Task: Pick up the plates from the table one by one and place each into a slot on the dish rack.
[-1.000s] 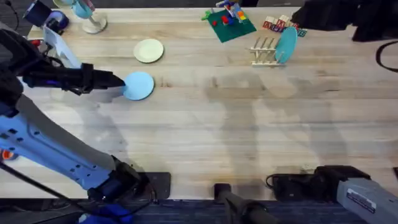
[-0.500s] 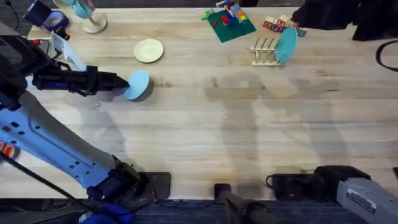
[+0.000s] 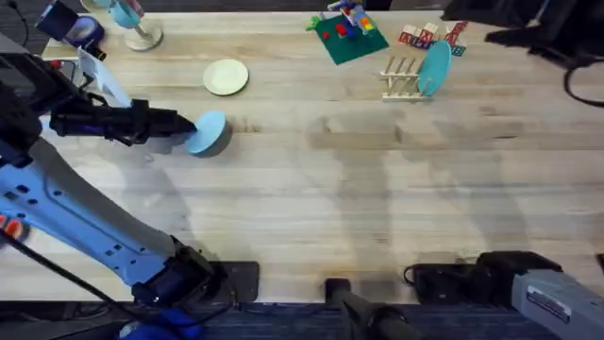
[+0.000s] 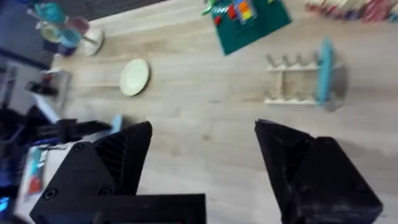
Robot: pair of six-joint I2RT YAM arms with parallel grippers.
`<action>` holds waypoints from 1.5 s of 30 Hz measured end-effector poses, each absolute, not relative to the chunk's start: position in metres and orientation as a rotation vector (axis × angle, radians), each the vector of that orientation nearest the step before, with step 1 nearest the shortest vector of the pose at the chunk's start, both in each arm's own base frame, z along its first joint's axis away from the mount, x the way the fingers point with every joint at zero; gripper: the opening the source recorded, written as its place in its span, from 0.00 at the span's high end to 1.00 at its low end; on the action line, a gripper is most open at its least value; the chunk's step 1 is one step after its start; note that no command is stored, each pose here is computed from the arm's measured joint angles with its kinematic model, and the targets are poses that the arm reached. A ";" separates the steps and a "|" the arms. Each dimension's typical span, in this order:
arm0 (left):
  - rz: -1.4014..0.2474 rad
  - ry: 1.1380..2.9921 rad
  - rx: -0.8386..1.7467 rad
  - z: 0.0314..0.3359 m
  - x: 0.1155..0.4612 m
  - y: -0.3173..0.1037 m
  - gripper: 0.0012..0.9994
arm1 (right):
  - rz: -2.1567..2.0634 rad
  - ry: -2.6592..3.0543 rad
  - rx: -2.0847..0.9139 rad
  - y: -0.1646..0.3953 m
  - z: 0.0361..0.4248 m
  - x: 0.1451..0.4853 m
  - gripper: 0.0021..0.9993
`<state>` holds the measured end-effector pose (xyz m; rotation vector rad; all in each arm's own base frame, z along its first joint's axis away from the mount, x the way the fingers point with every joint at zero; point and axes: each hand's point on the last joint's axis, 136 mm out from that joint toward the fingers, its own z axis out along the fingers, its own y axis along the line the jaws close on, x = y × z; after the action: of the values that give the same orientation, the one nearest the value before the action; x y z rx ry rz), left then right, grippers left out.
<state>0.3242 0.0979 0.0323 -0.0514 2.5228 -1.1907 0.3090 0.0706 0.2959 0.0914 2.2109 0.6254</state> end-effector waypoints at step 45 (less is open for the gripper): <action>-1.189 2.523 -0.053 0.032 0.325 0.098 0.96 | 1.322 2.620 0.154 0.376 0.131 0.318 0.00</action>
<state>0.3247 0.0981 0.0321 -0.0532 2.5229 -1.1890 0.3182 0.3762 0.1314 0.1544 2.6197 1.3220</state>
